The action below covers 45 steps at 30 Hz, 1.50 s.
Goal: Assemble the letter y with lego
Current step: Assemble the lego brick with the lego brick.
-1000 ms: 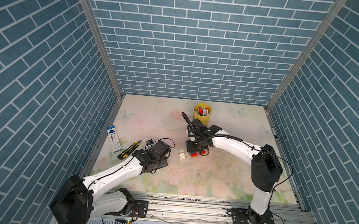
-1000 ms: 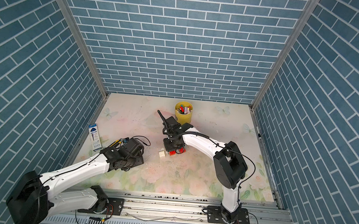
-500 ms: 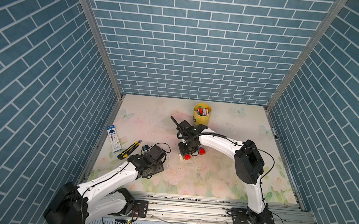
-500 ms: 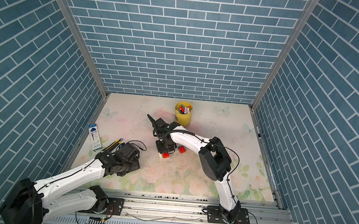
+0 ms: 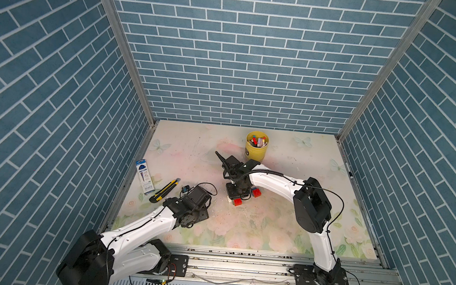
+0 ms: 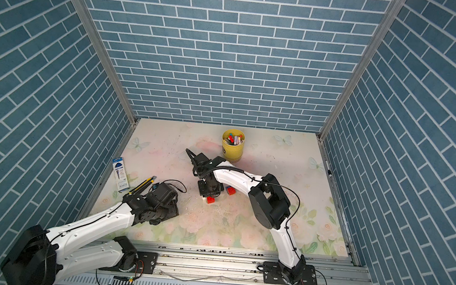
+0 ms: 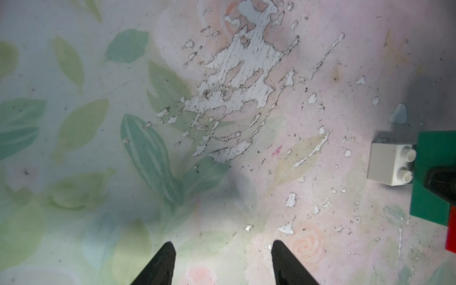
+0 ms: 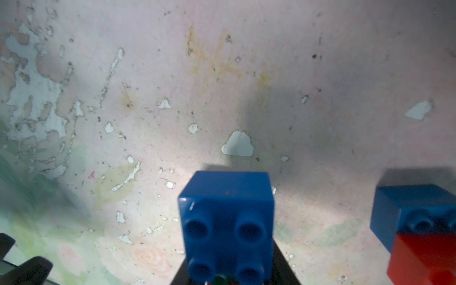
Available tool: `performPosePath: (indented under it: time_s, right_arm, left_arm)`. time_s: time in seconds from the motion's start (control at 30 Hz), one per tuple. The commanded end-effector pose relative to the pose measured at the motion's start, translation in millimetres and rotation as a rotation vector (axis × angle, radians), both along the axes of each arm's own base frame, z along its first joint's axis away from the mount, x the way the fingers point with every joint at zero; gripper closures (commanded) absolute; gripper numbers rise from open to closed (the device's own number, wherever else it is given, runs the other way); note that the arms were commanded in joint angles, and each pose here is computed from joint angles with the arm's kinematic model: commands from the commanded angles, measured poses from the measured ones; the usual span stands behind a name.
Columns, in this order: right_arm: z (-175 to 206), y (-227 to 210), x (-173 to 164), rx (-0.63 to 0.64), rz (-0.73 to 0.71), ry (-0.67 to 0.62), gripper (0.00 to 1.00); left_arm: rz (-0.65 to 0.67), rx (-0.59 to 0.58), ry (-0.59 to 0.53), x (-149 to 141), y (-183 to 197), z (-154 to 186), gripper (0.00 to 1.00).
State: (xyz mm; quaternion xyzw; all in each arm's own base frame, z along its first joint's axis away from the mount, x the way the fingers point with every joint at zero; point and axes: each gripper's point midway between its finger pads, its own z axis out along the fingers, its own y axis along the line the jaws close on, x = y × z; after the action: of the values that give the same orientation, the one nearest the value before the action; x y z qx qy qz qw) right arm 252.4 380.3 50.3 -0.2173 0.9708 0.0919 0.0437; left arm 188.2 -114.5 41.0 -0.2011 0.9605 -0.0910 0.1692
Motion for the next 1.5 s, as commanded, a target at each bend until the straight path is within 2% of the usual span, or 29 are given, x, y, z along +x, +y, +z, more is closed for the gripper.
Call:
performPosePath:
  time_s: [0.0,0.4,0.57,0.87,1.17,1.47]
  right_arm:
    - [-11.6,1.0,-2.3,-0.032,-0.04,0.002,0.7]
    - [17.7,-4.8,8.1,-0.015,-0.07,-0.11,0.71]
    - [17.9,3.6,2.4,0.025,-0.047,-0.086,0.71]
    - [29.2,6.0,3.7,0.041,-0.044,-0.119,0.72]
    - [14.1,13.8,-4.1,0.046,-0.03,-0.049,0.72]
    - [-9.4,6.1,-10.3,-0.032,-0.049,0.016,0.71]
  left_arm:
    - [0.004,0.008,0.01,-5.0,5.6,-4.6,0.35]
    - [0.011,-0.013,0.004,-8.3,5.8,-6.5,0.35]
    - [0.009,-0.029,-0.003,-7.3,3.5,-5.8,0.34]
    - [0.015,-0.029,0.007,-8.8,3.8,-8.7,0.34]
    - [0.02,-0.025,0.009,-9.7,5.0,-10.6,0.34]
    - [0.029,-0.018,0.016,-12.3,8.2,-14.3,0.34]
